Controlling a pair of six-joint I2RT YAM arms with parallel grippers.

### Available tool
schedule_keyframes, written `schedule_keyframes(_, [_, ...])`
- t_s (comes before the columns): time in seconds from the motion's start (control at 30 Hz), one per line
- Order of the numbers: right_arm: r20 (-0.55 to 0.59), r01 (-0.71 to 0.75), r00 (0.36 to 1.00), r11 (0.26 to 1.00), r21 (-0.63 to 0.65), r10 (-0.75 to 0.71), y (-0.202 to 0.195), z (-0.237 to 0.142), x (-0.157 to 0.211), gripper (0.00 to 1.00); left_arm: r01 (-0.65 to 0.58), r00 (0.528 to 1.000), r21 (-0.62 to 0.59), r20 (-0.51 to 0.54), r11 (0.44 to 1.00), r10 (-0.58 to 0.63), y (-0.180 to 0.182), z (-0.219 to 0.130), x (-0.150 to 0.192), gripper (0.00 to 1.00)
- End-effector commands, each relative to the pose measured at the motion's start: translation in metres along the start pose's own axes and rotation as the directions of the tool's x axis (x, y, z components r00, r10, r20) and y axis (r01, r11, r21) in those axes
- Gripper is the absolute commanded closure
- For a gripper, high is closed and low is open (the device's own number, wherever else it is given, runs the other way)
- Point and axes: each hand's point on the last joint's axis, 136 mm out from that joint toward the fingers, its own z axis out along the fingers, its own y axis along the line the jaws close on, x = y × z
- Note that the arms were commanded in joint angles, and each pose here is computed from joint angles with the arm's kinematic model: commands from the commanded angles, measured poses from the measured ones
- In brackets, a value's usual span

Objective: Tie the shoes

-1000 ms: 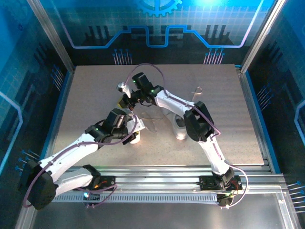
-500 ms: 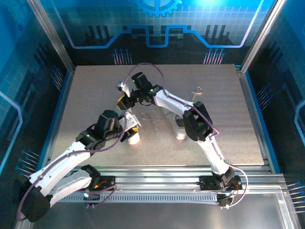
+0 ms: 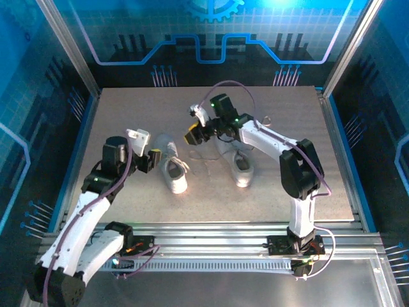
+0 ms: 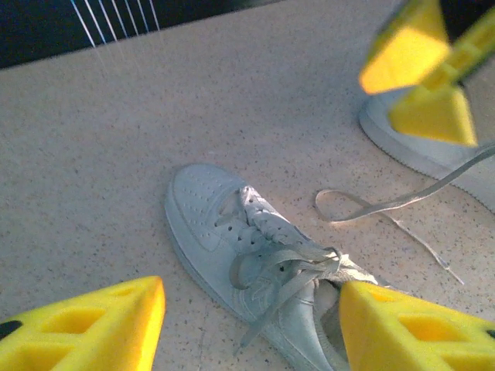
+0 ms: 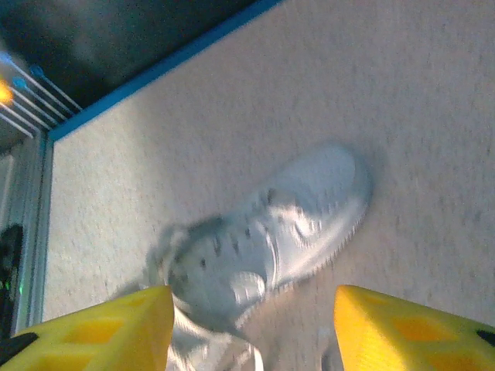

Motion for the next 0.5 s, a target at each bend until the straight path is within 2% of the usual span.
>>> schedule_keyframes(0.0, [-0.132,0.058,0.989,0.998,-0.038,-0.063,0.018,0.008,0.06,0.44,0.032,0.998,0.078,-0.053,0.996,-0.028,-0.003,0.011,0.007,0.4])
schedule_keyframes(0.1, [-0.194,0.13,0.972,0.991,-0.038,-0.135,0.025,0.018,0.094,0.44,0.048,0.999,0.113,0.0,0.992,-0.049,0.003,0.017,0.001,0.41])
schedule_keyframes(0.2, [-0.234,0.204,0.95,0.978,-0.034,-0.206,0.027,0.032,0.111,0.44,0.073,0.997,0.141,0.005,0.987,-0.074,0.012,0.025,0.005,0.44])
schedule_keyframes(0.37, [-0.23,0.275,0.933,0.961,-0.039,-0.277,0.029,0.053,0.106,0.44,-0.033,0.999,0.178,0.004,0.983,0.033,0.025,0.027,0.022,0.4])
schedule_keyframes(0.47, [-0.222,0.301,0.925,0.951,-0.067,-0.309,0.037,0.063,0.101,0.44,-0.024,1.0,0.153,0.002,0.988,0.024,0.048,0.026,0.026,0.38])
